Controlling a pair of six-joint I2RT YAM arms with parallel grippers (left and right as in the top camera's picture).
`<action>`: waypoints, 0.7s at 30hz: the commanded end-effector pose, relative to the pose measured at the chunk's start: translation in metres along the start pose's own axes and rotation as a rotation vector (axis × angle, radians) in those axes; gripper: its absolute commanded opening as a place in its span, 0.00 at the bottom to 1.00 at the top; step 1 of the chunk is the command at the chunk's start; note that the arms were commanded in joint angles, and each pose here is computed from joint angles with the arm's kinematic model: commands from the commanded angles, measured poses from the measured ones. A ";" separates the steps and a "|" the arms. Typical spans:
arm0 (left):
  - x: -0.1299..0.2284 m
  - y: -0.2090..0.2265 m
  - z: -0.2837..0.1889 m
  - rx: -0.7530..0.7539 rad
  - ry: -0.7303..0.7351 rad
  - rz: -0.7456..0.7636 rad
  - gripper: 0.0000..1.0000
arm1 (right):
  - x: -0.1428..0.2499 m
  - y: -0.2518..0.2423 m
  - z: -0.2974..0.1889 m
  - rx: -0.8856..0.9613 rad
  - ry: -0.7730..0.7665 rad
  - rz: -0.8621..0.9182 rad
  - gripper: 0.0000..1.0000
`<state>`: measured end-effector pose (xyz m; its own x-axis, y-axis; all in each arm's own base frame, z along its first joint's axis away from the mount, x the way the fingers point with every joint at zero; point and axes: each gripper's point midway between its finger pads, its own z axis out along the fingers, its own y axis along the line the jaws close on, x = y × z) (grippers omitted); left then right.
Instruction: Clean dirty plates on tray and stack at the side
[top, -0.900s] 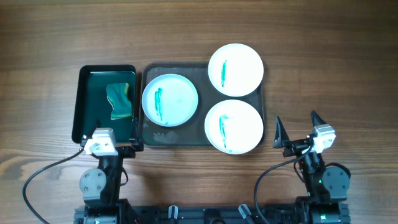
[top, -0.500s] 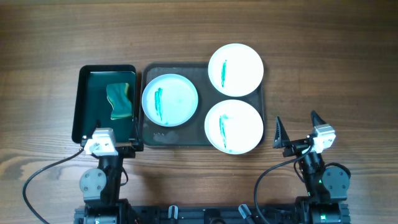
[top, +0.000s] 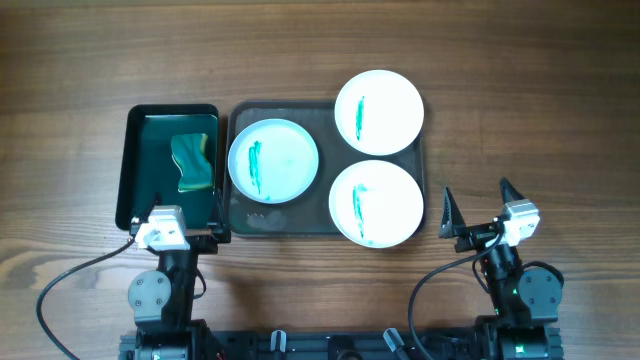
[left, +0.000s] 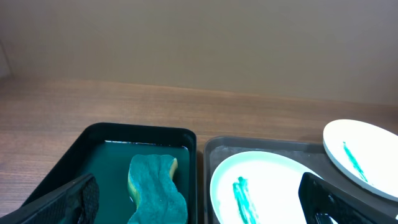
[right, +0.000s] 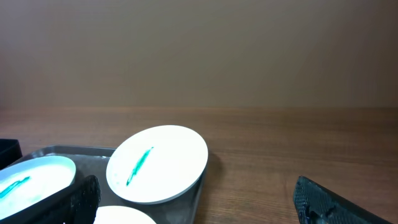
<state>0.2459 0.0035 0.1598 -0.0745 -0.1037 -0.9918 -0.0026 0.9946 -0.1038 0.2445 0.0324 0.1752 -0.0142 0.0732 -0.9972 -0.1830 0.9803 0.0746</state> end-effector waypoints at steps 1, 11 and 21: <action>0.003 0.003 0.000 -0.014 -0.002 -0.010 1.00 | -0.003 -0.002 -0.001 0.014 -0.013 0.009 1.00; 0.003 0.003 0.000 -0.014 -0.002 -0.010 1.00 | -0.003 -0.002 -0.001 0.014 -0.013 0.003 1.00; 0.002 0.003 0.000 -0.012 -0.003 -0.010 1.00 | -0.003 -0.002 -0.001 0.016 -0.014 0.003 1.00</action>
<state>0.2459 0.0035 0.1598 -0.0745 -0.1037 -0.9918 -0.0026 0.9946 -0.1038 0.2445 0.0324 0.1752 -0.0142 0.0729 -0.9972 -0.1830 0.9803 0.0742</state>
